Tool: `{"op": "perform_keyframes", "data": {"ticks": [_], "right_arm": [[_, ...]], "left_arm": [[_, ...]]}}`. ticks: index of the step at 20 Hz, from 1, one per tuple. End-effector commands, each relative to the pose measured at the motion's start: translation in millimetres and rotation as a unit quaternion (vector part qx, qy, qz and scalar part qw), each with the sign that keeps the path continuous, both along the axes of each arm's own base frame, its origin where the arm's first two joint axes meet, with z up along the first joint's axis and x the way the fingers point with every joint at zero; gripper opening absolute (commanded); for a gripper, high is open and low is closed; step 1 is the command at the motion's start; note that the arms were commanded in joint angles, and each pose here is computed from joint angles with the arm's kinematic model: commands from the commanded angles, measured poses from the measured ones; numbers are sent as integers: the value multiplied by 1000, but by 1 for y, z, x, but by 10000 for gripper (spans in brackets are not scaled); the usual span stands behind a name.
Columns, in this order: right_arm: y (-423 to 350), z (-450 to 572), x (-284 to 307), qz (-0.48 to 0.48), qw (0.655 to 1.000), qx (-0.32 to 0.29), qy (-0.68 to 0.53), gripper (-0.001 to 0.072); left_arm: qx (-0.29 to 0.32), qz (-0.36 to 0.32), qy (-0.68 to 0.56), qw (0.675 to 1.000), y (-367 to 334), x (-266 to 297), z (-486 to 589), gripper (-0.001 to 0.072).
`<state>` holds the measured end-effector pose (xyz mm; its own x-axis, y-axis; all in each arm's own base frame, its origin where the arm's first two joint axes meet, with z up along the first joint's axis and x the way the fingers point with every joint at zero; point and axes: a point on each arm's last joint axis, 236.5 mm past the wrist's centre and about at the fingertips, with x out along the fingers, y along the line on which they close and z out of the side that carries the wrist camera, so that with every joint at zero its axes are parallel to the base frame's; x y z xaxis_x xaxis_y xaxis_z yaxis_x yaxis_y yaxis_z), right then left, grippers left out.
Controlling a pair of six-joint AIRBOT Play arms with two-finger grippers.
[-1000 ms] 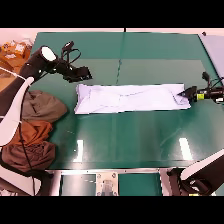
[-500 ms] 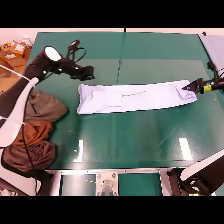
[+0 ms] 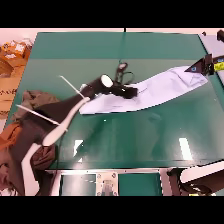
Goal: Fold the shirts.
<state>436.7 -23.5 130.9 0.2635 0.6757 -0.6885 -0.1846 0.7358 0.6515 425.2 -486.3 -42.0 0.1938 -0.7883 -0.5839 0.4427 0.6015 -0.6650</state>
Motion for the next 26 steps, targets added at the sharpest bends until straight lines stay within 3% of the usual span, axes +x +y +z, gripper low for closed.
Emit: {"op": "perform_keyframes", "data": {"ticks": [1,8,11,14,16,20,24,25,26], "right_arm": [[35,37,-15,19,1000,-12,-21,13],[42,46,-19,17,1000,-10,-24,13],[62,54,-19,31,999,15,-24,13],[102,65,-21,58,997,48,-24,13],[136,66,-17,70,996,55,-24,12],[240,54,-11,94,992,79,-36,13],[364,-11,-2,79,991,100,-38,13],[394,-36,0,69,992,99,-39,24],[425,-64,-1,61,993,96,-40,208]], "left_arm": [[-17,-25,48,998,-46,-32,-29,19],[-9,-87,97,991,-32,-48,-16,19],[47,-137,80,986,30,-29,22,18],[184,-88,70,977,150,6,50,19],[240,-42,81,966,223,17,74,19],[260,32,82,962,309,31,115,20],[258,79,78,960,352,43,129,20],[260,84,78,959,358,45,129,20],[265,86,76,957,363,46,127,20]]}}
